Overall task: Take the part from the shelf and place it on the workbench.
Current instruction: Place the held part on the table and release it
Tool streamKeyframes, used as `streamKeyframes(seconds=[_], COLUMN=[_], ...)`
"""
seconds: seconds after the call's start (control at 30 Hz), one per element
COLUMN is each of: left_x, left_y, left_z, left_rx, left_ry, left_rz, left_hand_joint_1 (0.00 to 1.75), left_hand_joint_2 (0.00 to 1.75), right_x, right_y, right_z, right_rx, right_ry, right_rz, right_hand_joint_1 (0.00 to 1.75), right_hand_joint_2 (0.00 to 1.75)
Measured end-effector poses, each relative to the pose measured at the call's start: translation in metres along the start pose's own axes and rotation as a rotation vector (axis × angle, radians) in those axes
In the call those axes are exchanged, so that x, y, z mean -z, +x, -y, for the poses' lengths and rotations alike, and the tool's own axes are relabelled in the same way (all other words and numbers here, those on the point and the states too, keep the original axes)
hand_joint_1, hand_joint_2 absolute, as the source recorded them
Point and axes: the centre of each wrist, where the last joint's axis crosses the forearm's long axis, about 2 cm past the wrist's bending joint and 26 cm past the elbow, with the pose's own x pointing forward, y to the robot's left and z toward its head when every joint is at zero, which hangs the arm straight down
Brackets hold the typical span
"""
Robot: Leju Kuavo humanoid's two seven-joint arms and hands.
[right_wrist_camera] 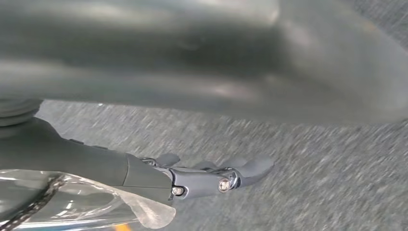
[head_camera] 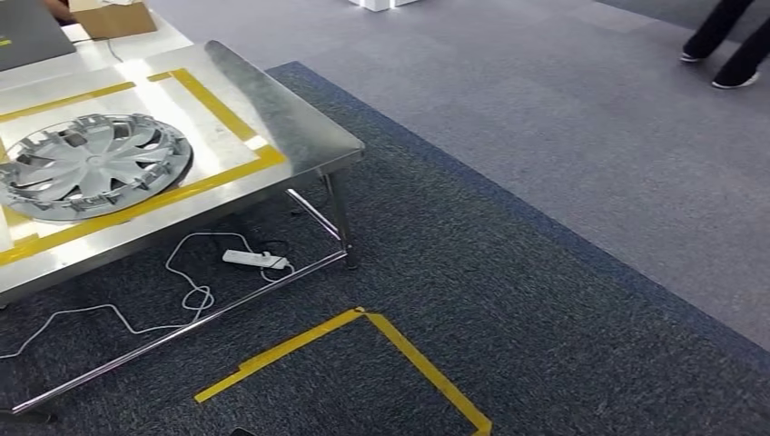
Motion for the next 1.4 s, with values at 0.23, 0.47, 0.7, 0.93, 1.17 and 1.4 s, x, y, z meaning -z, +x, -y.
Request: streamKeyframes(seconds=[0.23,0.47,0.7,0.93,1.17,1.4], left_x=[-0.003,-0.002,0.0,0.015,0.033,0.038], left_y=[0.012,0.017,0.027,0.07,0.111,0.116], left_z=[0.023,0.026,0.034,0.04,0.028,0.016], left_rx=[-0.019,-0.026,-0.043,-0.197,-0.321,-0.363], left_ry=[-0.001,0.004,0.014,0.063,0.15,0.184], left_rz=[-0.002,0.008,0.015,0.009,0.029,0.023], left_hand_joint_1=[0.0,0.0,0.0,0.0,0.0,0.0], left_hand_joint_2=[0.0,0.0,0.0,0.0,0.0,0.0], right_x=[-0.001,0.0,-0.001,0.005,0.007,0.008], right_y=[-0.005,-0.003,-0.005,0.0,0.006,0.007], right_z=[0.002,0.002,0.003,0.012,0.012,0.014], right_rx=[0.012,0.013,0.001,-0.098,-0.196,-0.24], right_ry=[0.001,0.003,0.005,0.042,0.082,0.102], right_rz=[-0.011,-0.01,-0.017,0.001,0.036,0.048], right_hand_joint_1=[0.0,0.0,0.0,0.0,0.0,0.0], right_hand_joint_2=[0.0,0.0,0.0,0.0,0.0,0.0])
